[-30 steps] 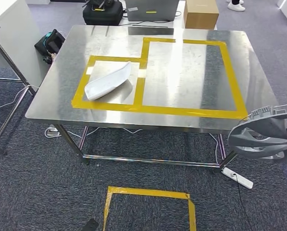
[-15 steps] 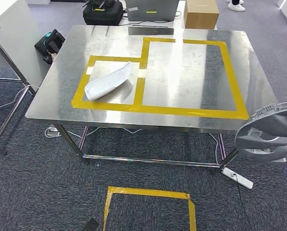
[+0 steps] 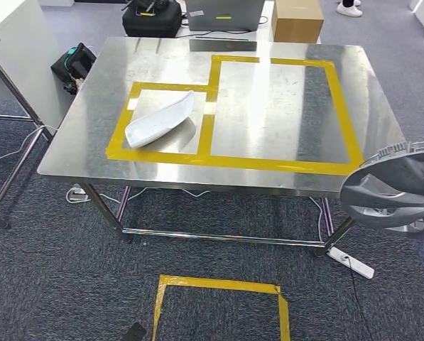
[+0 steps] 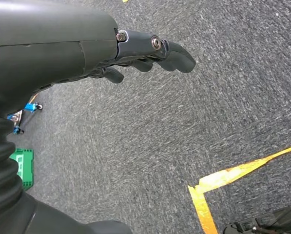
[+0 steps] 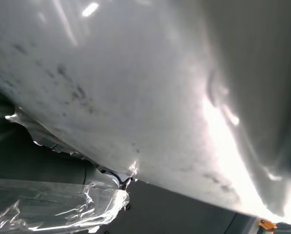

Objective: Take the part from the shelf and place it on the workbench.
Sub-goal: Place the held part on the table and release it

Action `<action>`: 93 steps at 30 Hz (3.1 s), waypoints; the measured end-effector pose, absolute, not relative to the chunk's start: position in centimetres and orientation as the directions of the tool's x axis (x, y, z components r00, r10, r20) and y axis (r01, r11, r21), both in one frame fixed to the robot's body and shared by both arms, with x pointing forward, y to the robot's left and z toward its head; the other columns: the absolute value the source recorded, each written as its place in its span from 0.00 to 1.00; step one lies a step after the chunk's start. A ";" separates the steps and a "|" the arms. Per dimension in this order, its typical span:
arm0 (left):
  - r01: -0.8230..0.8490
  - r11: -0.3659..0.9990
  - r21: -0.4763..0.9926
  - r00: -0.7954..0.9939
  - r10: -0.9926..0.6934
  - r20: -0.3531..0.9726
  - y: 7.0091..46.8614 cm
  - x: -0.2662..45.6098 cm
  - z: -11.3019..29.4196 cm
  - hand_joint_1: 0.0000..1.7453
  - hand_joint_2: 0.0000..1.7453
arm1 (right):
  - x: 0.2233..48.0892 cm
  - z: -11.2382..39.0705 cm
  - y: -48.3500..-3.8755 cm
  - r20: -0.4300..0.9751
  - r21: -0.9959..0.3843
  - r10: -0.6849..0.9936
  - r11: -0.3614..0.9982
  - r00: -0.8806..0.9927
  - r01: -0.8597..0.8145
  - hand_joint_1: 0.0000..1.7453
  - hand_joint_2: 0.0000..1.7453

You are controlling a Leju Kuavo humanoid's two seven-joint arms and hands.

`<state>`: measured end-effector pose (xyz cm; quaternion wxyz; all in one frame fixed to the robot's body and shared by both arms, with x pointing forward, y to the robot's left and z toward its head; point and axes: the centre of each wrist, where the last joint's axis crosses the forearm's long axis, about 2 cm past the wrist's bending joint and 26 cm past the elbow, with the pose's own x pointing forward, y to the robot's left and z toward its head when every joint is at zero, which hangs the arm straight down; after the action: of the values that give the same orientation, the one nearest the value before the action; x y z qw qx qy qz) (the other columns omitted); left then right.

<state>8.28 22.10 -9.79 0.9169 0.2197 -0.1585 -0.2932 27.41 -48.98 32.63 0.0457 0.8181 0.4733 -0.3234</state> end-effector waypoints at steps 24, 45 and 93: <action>0.443 0.737 0.511 0.793 -0.588 0.161 22.6 8.3 -9.8 0.00 1.00 | 27.5 31.3 -48.2 -0.600 -0.268 0.747 -0.525 0.286 0.808 1.00 1.00; 0.440 0.735 0.516 0.790 -0.590 0.167 22.6 8.3 -9.8 0.00 1.00 | 27.5 31.2 -48.1 -0.603 -0.272 0.747 -0.522 0.280 0.808 1.00 1.00; 0.413 0.734 0.539 0.798 -0.577 0.174 22.7 8.4 -9.8 0.00 1.00 | 27.6 30.7 -48.0 -0.606 -0.287 0.751 -0.516 0.265 0.807 1.00 1.00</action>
<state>8.41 22.70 -9.78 0.9161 0.2447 -0.1672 -0.2700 27.55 -47.99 30.72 0.0397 0.7942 0.4903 -0.3567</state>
